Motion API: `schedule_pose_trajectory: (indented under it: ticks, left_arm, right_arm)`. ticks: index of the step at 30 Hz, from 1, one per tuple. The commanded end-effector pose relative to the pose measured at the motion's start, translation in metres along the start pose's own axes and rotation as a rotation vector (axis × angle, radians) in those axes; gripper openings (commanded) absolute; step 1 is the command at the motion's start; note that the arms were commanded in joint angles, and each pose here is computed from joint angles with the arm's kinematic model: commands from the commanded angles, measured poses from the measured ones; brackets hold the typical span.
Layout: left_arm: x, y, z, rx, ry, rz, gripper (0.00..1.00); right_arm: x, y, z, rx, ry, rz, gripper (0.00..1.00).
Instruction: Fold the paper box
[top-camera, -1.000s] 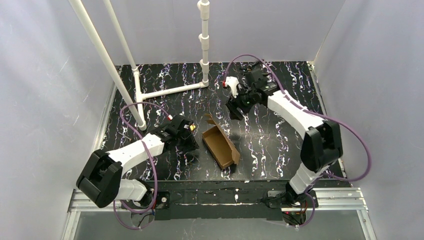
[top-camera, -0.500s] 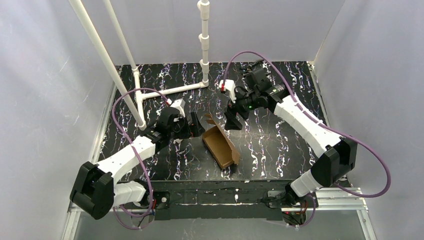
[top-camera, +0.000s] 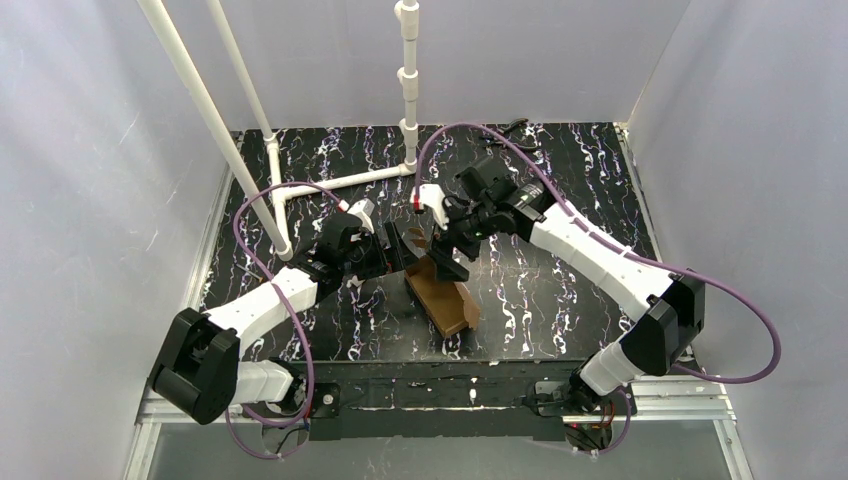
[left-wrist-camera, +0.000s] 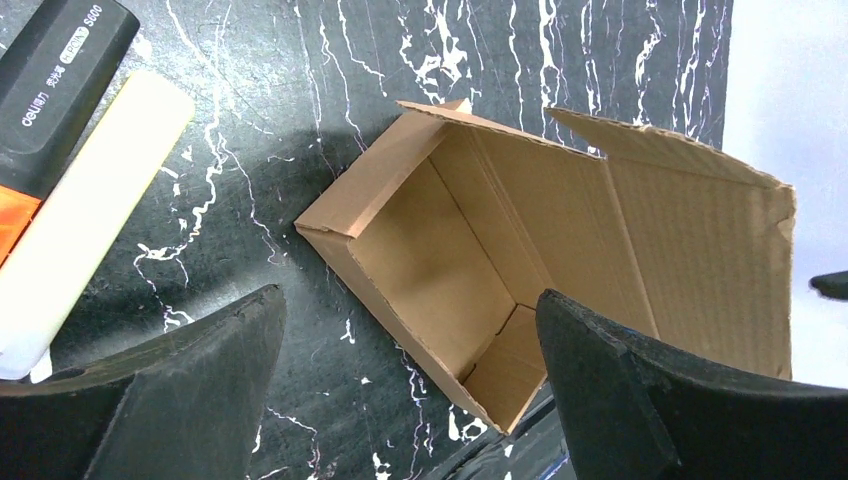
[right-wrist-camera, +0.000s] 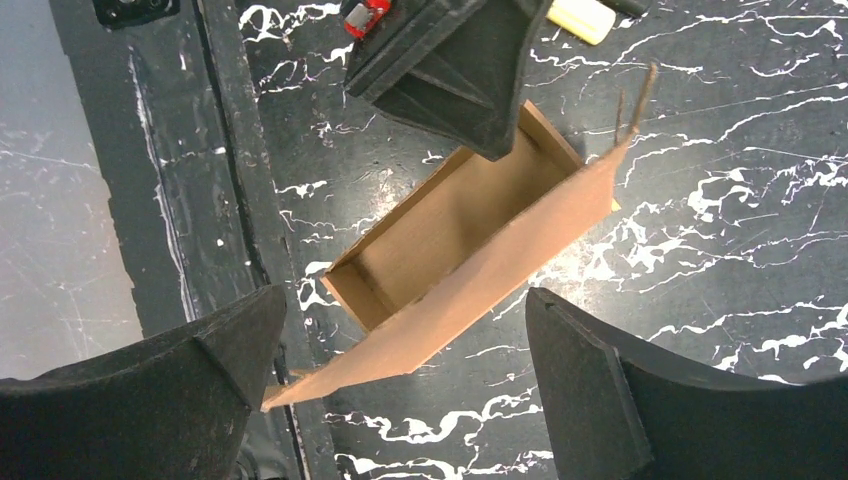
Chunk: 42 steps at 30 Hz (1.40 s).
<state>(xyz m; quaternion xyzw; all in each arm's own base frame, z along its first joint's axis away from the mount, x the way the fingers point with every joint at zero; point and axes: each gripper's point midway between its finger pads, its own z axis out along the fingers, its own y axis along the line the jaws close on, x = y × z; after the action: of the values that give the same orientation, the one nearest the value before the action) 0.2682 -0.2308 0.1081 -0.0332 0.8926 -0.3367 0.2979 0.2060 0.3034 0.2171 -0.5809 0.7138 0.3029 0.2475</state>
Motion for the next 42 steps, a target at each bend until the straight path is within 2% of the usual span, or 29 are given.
schedule_pose_trajectory:
  ticks: [1, 4, 10, 14, 20, 28, 33, 35, 38, 42]
  left_arm:
    - [-0.002, -0.002, -0.005, 0.014, -0.022, 0.001, 0.94]
    - [-0.001, 0.003, -0.005, -0.009, -0.019, 0.041, 0.93]
    - [0.001, 0.008, -0.004, -0.016, 0.012, 0.138, 0.90]
    - [-0.004, 0.001, -0.007, 0.016, -0.010, 0.186, 0.89]
    - [-0.017, -0.013, -0.015, 0.076, -0.066, 0.286, 0.89]
    - [-0.011, -0.014, 0.001, 0.105, 0.003, 0.346, 0.88]
    - [-0.015, -0.014, 0.008, 0.119, -0.021, 0.417, 0.88]
    - [-0.016, -0.015, 0.008, 0.127, -0.027, 0.447, 0.88]
    - [-0.015, -0.019, 0.003, 0.141, -0.035, 0.418, 0.88]
    - [-0.003, -0.011, -0.012, 0.114, -0.069, 0.254, 0.87]
  right_arm:
    - [0.001, -0.005, 0.006, 0.080, 0.037, -0.026, 0.98]
    - [0.009, -0.012, 0.007, 0.130, 0.071, -0.039, 0.98]
    - [0.019, -0.031, -0.007, 0.262, 0.102, -0.077, 0.88]
    - [0.020, -0.033, -0.014, 0.267, 0.085, -0.079, 0.79]
    - [0.022, -0.037, -0.021, 0.260, 0.065, -0.069, 0.60]
    - [0.019, -0.039, -0.027, 0.216, 0.018, -0.016, 0.24]
    - [0.016, -0.031, -0.028, 0.130, -0.027, 0.010, 0.07]
    - [0.016, -0.033, -0.028, 0.135, -0.024, 0.001, 0.05]
    - [0.015, -0.035, -0.026, 0.128, -0.025, -0.001, 0.02]
    - [0.012, -0.038, -0.023, 0.121, -0.026, -0.002, 0.01]
